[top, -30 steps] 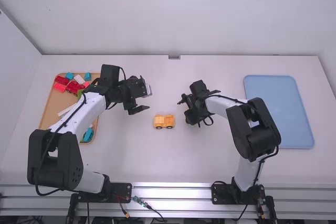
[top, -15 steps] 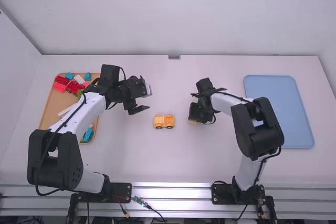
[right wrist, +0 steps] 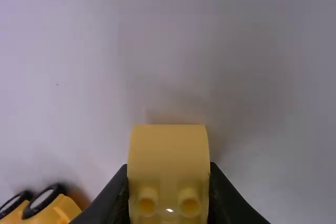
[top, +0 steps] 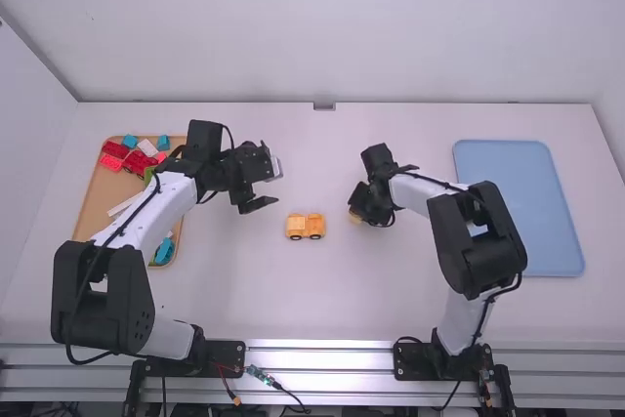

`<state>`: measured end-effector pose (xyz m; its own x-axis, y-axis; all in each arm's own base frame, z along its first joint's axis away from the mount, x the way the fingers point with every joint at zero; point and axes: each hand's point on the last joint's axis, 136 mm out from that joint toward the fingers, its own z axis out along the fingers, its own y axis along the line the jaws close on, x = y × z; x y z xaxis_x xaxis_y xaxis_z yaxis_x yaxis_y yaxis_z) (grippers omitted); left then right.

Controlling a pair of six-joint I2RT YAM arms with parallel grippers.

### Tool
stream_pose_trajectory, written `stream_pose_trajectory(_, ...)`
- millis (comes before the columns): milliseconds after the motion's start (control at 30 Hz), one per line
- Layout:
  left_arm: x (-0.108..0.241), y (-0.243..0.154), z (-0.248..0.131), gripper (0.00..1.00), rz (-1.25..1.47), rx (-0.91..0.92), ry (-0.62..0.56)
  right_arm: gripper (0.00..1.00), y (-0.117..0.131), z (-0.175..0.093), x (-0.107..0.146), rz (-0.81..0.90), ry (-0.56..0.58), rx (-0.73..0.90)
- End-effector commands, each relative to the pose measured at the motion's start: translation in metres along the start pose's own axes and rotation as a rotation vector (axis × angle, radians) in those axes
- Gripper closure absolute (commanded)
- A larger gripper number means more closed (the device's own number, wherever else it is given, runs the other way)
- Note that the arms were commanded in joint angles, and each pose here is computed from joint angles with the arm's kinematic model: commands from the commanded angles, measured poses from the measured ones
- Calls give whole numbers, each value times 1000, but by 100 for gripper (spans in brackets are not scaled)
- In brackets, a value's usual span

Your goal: Assemble lego blocks to make yellow taxi

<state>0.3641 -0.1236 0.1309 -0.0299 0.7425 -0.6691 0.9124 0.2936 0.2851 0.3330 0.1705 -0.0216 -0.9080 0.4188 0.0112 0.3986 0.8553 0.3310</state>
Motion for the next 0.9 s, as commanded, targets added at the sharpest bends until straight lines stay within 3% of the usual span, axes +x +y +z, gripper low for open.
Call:
stream_pose_trajectory(0,-8,-6,-3,1,5,12,-31,100,-8,6,9,89,33,25)
stream_pose_trajectory(367,-13,-8,-3,1,6,26,-62,100,-15,3,11,258,70,30)
stream_pose_trajectory(533,-12,-8,-4,1,4,25,-60,100,-44,1,6,504,-28,174)
stream_pose_trajectory(733,-12,-7,-4,1,1,22,-60,100,-77,-8,18,765,-106,342)
stream_pose_trajectory(867,-13,-8,-3,1,5,27,-62,100,-78,-8,27,824,-122,374)
